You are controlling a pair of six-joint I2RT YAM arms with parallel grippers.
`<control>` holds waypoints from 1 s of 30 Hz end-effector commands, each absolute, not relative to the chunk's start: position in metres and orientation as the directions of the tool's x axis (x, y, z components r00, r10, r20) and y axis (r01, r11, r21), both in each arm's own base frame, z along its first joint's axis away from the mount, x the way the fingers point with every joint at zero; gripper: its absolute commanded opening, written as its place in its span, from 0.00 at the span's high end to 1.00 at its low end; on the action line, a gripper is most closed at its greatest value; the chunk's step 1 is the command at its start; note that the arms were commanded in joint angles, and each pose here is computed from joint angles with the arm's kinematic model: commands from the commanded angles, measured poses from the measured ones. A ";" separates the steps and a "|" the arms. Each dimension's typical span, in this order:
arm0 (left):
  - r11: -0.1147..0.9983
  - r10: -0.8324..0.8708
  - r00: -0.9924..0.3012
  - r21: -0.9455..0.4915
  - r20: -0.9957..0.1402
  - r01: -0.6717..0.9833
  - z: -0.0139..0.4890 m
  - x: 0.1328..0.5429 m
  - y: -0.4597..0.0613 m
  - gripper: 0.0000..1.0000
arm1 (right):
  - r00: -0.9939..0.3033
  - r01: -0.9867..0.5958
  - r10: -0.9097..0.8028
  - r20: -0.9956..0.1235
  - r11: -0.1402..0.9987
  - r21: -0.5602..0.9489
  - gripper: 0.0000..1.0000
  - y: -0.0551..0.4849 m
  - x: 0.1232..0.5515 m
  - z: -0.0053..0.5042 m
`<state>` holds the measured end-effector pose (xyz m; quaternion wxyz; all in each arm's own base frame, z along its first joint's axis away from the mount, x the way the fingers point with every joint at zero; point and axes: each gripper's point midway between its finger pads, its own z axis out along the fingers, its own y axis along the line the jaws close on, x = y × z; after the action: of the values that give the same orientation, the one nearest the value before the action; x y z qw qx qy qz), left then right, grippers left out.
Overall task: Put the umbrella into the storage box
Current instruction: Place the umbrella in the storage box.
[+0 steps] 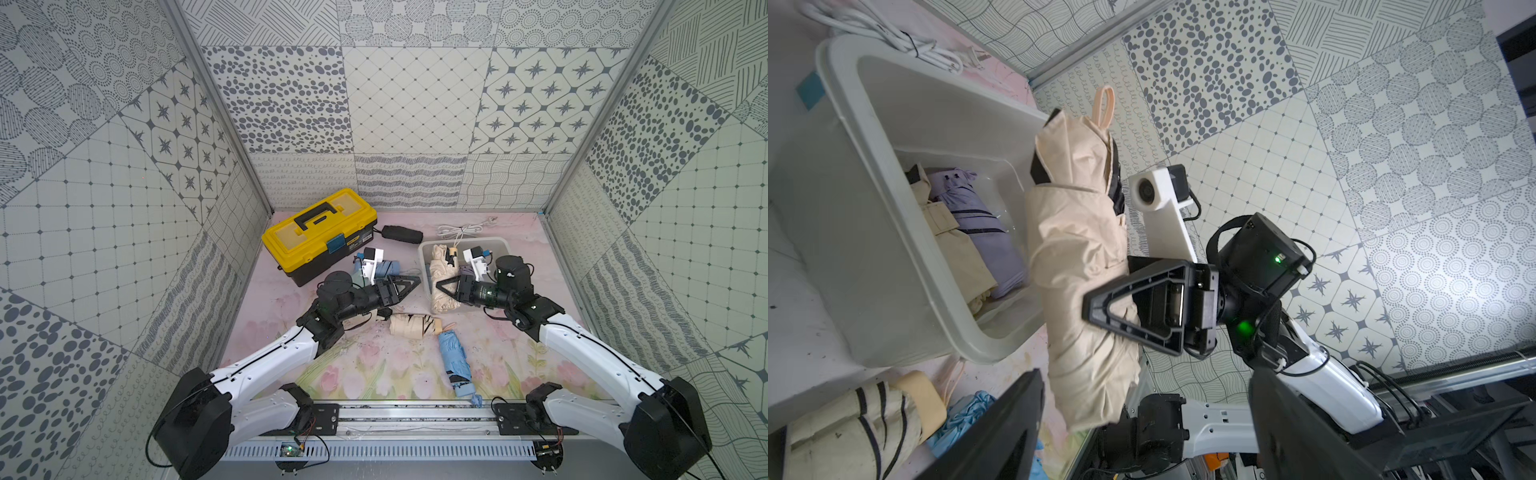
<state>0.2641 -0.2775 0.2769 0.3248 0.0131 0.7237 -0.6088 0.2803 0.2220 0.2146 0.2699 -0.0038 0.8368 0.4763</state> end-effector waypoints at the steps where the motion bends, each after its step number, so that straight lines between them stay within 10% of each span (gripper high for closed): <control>1: 0.469 -0.433 -0.740 -0.830 -0.514 0.302 0.247 0.286 -0.257 0.20 | -0.796 -0.364 0.199 -0.572 0.598 0.714 0.69 0.202 0.298 0.241; 30: 0.660 -0.403 -0.841 -0.751 -0.361 0.006 0.165 0.348 -0.324 0.38 | -0.832 -0.255 -0.148 -0.535 0.958 0.131 0.71 0.103 0.382 0.161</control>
<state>0.3438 -0.3213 0.1742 0.2683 -0.1147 0.8561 -0.4266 0.3577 0.1141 0.1430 0.2246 -0.0950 0.9603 0.1358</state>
